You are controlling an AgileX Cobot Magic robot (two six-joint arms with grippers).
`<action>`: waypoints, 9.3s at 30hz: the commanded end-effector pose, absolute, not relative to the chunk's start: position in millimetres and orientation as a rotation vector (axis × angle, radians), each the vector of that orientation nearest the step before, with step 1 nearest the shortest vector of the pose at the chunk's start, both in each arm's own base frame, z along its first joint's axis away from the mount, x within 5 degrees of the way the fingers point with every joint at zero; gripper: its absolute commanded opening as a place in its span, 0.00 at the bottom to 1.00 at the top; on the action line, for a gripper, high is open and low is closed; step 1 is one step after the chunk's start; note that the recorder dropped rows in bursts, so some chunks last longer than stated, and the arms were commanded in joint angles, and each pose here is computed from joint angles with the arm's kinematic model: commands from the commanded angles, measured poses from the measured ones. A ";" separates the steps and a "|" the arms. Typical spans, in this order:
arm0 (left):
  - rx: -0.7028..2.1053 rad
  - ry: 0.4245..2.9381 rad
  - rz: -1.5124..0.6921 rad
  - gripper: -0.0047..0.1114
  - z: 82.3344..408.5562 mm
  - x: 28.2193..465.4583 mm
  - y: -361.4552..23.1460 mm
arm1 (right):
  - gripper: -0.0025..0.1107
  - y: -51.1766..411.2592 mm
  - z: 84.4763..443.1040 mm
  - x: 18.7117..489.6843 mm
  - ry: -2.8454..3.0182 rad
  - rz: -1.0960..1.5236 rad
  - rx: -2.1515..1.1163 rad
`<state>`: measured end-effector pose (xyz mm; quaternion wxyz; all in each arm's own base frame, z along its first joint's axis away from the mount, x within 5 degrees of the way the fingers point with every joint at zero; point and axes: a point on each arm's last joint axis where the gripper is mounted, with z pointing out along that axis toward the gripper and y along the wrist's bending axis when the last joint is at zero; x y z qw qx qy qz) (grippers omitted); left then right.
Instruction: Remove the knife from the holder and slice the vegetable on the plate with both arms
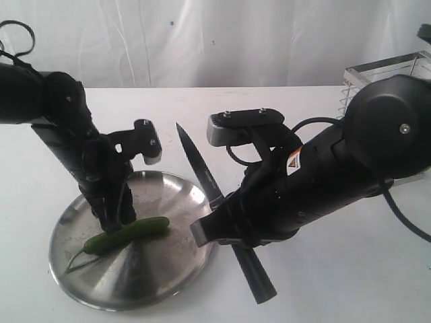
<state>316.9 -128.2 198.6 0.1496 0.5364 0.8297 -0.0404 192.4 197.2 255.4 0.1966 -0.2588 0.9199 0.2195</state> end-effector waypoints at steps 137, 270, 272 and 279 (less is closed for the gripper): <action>0.478 2.135 -0.974 0.04 155.4 347.5 -101.4 | 0.02 299.5 173.3 238.9 2.953 0.255 -0.683; 0.491 2.528 -0.886 0.04 84.4 314.3 -95.7 | 0.02 312.8 141.9 224.7 2.986 0.146 -0.801; 0.489 2.529 -0.880 0.04 84.2 314.5 -95.4 | 0.02 311.8 147.7 225.2 2.974 0.154 -0.797; 0.444 2.521 -0.885 0.04 86.3 316.3 -95.5 | 0.02 305.0 167.2 223.3 2.949 0.119 -0.826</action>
